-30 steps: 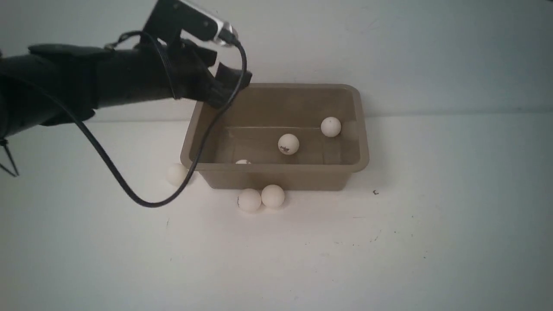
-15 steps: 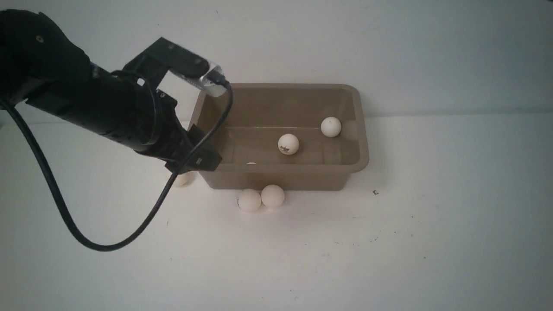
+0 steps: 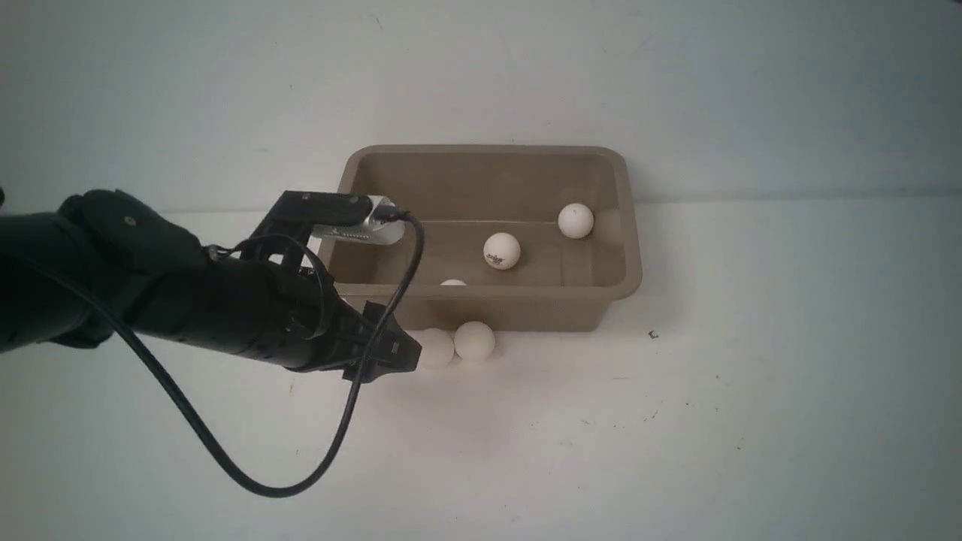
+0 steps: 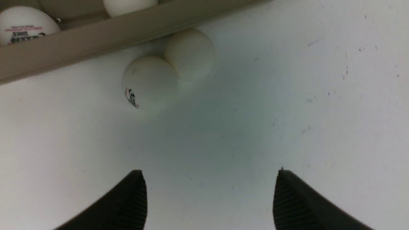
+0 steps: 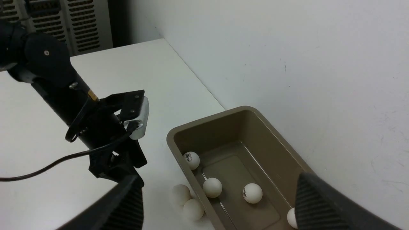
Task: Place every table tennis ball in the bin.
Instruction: Use the left arm to clamp the table tennis ball closest to it
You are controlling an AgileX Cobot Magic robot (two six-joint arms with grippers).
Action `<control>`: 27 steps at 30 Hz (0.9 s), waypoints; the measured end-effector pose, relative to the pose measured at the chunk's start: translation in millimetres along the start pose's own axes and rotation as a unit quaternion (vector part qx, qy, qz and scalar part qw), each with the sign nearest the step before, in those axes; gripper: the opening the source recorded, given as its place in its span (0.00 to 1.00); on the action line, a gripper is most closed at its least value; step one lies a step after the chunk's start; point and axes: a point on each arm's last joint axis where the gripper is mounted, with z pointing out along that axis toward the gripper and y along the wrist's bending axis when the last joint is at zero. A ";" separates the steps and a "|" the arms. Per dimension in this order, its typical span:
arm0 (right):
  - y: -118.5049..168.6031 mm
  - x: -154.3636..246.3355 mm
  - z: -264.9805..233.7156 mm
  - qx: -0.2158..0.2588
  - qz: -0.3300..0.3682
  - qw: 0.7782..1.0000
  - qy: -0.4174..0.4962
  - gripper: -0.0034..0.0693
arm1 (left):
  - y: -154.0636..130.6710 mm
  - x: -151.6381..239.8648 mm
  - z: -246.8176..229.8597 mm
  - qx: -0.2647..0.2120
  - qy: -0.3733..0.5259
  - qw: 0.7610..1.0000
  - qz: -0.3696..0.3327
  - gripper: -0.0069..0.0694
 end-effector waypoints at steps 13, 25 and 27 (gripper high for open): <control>0.0 0.0 0.0 0.000 0.000 1.000 0.000 0.84 | 24.5 10.1 33.7 -0.040 -0.073 0.996 0.019 0.72; 0.0 0.1 0.0 0.000 -0.001 1.000 0.000 0.84 | -1.5 27.5 64.9 -0.021 -0.025 0.994 0.105 0.62; 0.0 0.1 0.0 0.000 -0.001 1.000 0.000 0.84 | -0.9 27.9 65.5 -0.033 -0.022 0.993 0.115 0.61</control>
